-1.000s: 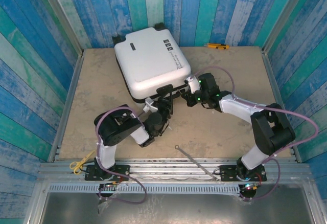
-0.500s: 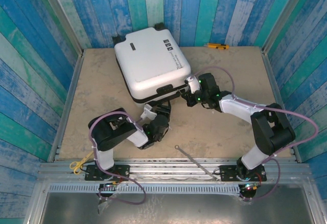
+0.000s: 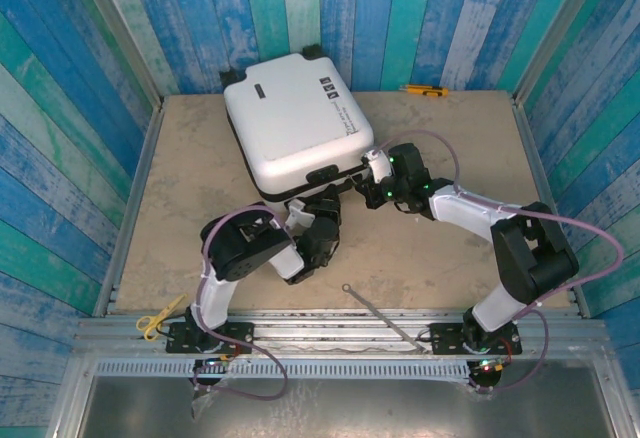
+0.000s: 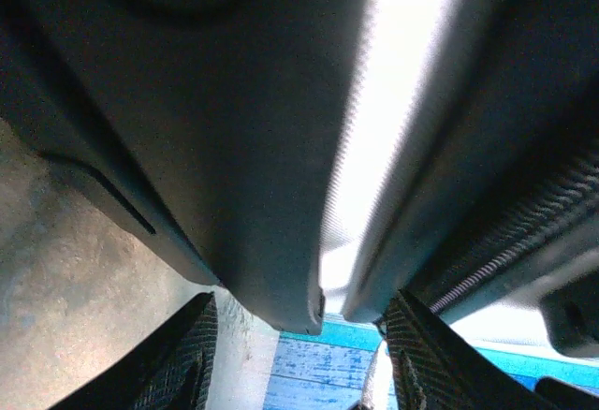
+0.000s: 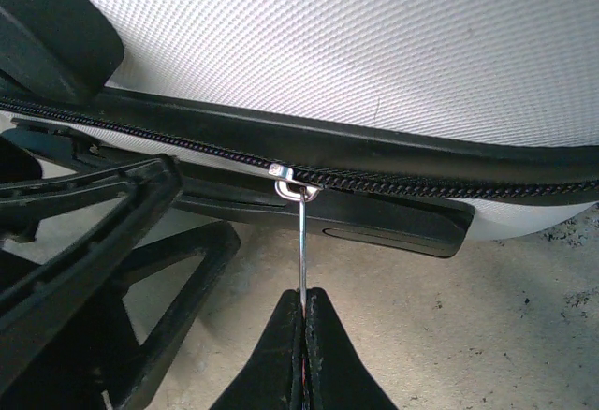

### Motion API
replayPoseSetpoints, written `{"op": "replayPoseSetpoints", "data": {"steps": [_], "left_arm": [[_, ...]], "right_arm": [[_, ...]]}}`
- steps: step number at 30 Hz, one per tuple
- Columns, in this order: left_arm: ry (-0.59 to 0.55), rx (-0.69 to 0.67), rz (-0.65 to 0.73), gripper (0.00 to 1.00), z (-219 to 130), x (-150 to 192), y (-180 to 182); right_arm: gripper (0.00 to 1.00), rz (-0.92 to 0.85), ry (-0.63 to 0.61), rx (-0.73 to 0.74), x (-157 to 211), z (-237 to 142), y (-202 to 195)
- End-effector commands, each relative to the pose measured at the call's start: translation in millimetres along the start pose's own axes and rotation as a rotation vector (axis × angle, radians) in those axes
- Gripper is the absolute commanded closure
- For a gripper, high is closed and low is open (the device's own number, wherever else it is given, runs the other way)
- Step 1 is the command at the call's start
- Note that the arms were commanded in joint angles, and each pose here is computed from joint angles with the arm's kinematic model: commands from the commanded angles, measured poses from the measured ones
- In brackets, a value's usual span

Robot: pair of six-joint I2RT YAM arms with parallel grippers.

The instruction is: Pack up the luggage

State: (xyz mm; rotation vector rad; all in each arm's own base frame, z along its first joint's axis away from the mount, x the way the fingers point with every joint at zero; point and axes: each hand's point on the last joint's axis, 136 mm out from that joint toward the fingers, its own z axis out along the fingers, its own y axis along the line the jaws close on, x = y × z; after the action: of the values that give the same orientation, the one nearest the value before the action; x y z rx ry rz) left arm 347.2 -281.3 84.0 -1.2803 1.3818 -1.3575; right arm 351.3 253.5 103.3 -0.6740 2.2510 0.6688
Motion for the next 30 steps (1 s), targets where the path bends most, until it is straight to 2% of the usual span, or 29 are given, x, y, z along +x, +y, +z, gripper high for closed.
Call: {"op": "replayPoseSetpoints", "data": {"steps": [1,6,9,11,15,22,30], "left_arm": [[-0.076,0.064,-0.055,0.52,9,-19,-5],[-0.134,0.091,-0.055,0.6,14,-41,-7],[-0.154,0.107,-0.032,0.68,13,-52,-11],[-0.15,0.116,-0.032,0.76,13,-56,-11],[-0.12,0.13,-0.061,1.0,13,-60,-4],[-0.093,0.107,-0.045,1.0,3,-76,9],[-0.167,0.038,0.006,1.0,-28,-124,13]], "right_arm": [[1.0,0.056,0.108,0.043,35,-3,-12],[1.0,0.054,0.108,0.049,36,-4,-13],[1.0,0.054,0.108,0.05,36,-4,-13],[1.0,0.055,0.109,0.052,36,-4,-14],[1.0,0.055,0.104,0.054,35,-4,-13],[1.0,0.05,0.103,0.058,33,-4,-14],[1.0,0.041,0.106,0.097,32,-10,-37]]}}
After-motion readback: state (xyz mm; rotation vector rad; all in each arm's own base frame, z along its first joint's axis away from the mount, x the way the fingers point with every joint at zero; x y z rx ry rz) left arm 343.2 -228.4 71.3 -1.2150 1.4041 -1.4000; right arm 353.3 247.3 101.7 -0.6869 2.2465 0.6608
